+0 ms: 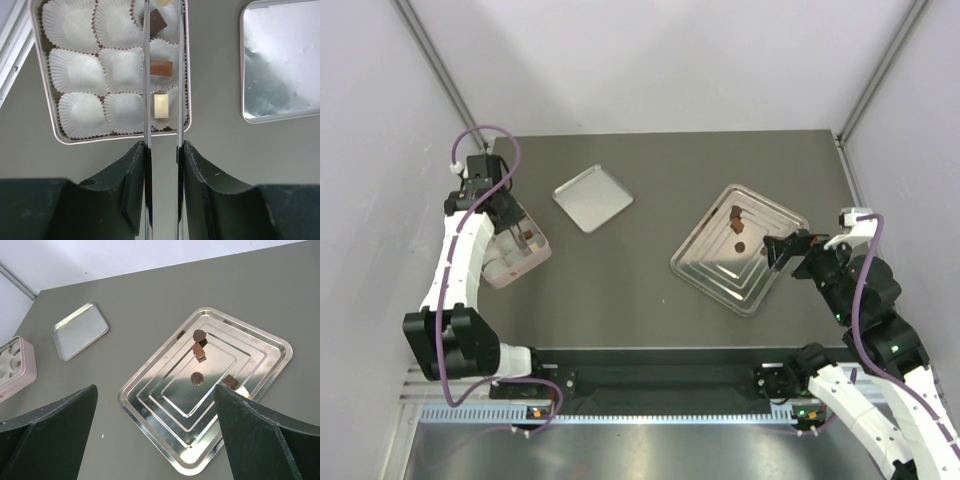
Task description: Pack the chocolate
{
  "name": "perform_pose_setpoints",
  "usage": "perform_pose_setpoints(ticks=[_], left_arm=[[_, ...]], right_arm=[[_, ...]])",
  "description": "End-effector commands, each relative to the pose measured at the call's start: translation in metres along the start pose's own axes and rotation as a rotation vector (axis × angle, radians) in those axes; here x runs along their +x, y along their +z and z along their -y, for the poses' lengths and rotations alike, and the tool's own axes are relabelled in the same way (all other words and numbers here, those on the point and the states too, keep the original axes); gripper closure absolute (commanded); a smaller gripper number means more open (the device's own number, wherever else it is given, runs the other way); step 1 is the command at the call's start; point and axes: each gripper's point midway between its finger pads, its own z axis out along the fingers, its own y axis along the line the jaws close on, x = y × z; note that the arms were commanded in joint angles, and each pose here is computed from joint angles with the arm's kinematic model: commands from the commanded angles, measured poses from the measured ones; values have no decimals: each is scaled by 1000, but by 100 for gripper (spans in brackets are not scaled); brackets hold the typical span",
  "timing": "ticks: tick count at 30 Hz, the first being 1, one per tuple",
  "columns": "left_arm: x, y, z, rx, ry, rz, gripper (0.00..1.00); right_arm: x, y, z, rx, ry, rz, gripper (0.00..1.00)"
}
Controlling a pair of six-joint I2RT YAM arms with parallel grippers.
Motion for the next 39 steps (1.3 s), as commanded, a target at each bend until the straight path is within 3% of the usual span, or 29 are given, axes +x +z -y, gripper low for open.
perform_pose_setpoints(ticks=[1, 16, 39], left_arm=[[-5, -2, -11, -46, 10, 29, 64], [4, 17, -38, -82, -23, -14, 64], [19, 39, -46, -96, -18, -57, 63]], right_arm=[[-13, -2, -6, -24, -5, 51, 0], [-14, -1, -7, -28, -6, 53, 0], [-15, 1, -5, -11, -14, 51, 0]])
